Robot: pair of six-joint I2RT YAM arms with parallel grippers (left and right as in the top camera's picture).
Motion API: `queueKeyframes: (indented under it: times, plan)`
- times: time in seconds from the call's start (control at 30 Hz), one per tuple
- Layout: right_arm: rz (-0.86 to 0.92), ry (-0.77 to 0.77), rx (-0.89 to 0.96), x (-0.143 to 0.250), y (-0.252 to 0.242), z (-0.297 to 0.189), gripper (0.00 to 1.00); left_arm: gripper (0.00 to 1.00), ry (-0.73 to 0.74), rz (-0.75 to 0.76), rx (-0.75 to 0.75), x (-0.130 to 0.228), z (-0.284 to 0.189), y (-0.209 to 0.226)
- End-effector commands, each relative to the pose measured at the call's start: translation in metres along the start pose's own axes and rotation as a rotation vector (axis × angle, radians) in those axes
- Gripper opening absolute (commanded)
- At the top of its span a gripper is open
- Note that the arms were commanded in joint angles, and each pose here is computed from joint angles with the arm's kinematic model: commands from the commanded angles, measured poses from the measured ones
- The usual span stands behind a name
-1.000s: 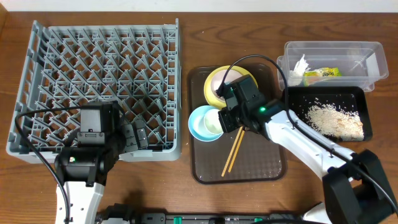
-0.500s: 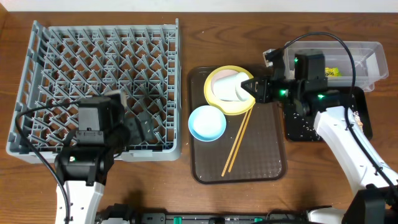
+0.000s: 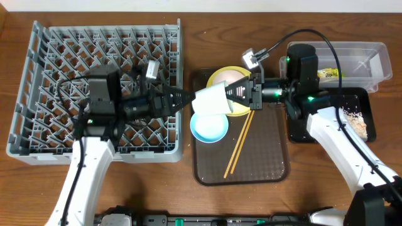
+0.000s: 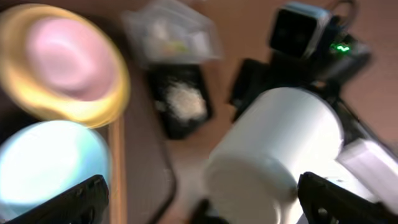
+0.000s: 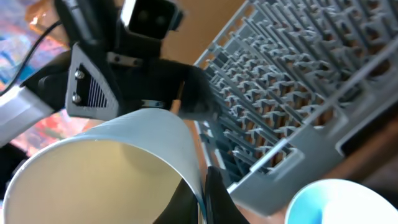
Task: Sort waste into correct bins and load items into the dishwasher rack
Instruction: 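Lift the white cup and hand it to the left gripper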
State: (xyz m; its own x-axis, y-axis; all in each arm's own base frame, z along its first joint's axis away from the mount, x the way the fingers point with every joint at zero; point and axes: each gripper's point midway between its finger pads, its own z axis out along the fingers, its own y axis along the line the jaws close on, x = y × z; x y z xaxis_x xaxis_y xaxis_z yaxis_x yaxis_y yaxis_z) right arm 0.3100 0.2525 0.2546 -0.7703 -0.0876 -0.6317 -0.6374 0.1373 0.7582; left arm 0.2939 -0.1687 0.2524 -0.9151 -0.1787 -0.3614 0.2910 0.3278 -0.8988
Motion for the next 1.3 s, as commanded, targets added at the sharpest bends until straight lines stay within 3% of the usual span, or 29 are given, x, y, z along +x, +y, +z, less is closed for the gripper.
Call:
queueKeyframes:
  times: [0.0, 0.5, 0.73, 1.13, 1.27]
  plan:
    - [-0.006, 0.024, -0.060, 0.001, 0.014, 0.006, 0.01, 0.98, 0.139, -0.055, 0.202, 0.014, 0.003, -0.036]
    - [-0.073, 0.003, -0.087, -0.010, 0.025, 0.011, 0.01, 0.97, 0.255, -0.015, 0.301, 0.029, 0.033, -0.082]
    - [-0.073, 0.002, -0.084, -0.011, 0.024, 0.011, 0.01, 0.84, 0.269, -0.001, 0.317, 0.032, 0.038, -0.091]
    - [-0.072, 0.002, -0.084, -0.010, 0.024, 0.011, 0.01, 0.76, 0.176, 0.022, 0.263, 0.018, 0.044, -0.082]
    - [-0.072, 0.002, -0.084, -0.010, 0.024, 0.011, 0.08, 0.66, 0.162, 0.048, 0.258, 0.016, 0.045, -0.081]
